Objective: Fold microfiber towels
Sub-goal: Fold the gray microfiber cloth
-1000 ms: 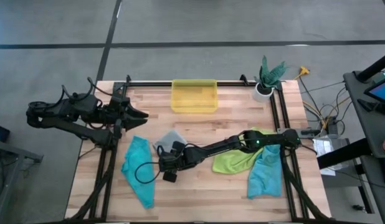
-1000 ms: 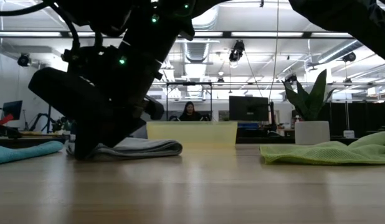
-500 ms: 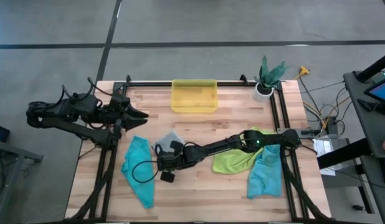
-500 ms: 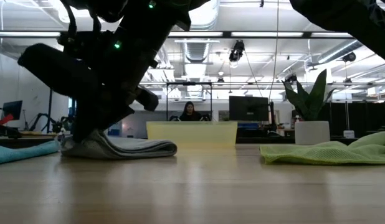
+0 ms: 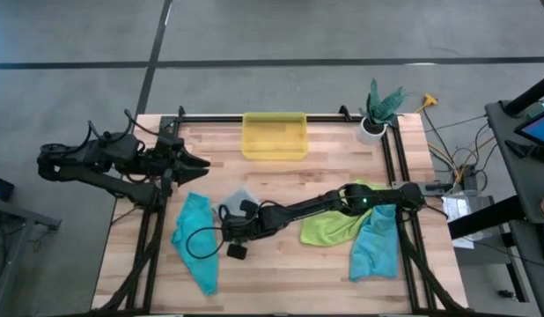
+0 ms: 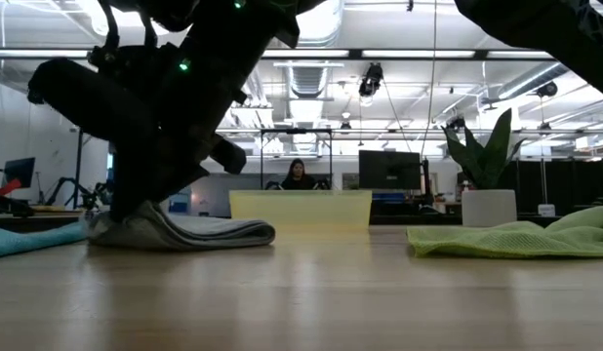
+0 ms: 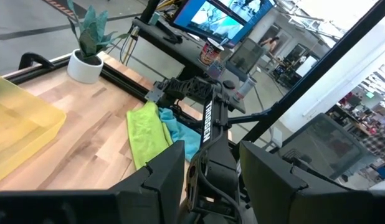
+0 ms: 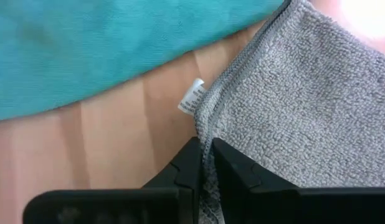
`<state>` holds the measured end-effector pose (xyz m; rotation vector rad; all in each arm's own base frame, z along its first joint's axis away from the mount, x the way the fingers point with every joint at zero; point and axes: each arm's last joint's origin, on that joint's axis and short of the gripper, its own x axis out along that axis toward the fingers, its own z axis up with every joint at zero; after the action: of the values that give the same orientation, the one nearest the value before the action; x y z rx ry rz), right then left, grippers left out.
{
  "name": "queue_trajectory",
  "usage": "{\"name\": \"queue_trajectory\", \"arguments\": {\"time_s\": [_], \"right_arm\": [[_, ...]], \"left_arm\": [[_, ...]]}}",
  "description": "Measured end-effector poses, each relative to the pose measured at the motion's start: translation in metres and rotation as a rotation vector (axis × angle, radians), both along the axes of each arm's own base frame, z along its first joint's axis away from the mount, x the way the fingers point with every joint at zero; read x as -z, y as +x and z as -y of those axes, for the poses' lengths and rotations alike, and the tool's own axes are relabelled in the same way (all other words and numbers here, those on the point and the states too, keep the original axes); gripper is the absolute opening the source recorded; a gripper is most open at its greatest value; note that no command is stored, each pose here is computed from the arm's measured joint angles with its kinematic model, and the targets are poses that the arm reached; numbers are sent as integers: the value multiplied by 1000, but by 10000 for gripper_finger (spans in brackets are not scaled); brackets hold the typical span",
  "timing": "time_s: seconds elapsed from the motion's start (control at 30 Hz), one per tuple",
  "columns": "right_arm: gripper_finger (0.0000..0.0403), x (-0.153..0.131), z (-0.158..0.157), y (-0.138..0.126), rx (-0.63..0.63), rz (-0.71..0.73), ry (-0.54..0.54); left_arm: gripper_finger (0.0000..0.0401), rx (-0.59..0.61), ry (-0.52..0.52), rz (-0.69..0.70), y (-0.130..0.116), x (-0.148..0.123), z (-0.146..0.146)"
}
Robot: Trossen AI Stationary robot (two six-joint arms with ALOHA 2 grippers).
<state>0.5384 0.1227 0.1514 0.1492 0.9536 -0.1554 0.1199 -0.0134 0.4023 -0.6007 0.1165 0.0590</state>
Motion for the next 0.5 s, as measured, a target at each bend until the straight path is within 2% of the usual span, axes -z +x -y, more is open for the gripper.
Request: {"name": "queue_trajectory", "arguments": {"time_s": [0.13,0.5], "right_arm": [[33,-1,1,0,-30,-12,79],[34,-2,5,2,-26,-23,149]], "left_arm": [[140,0,0,0,0,0,0],[140,1,0,0,0,0,0]]}}
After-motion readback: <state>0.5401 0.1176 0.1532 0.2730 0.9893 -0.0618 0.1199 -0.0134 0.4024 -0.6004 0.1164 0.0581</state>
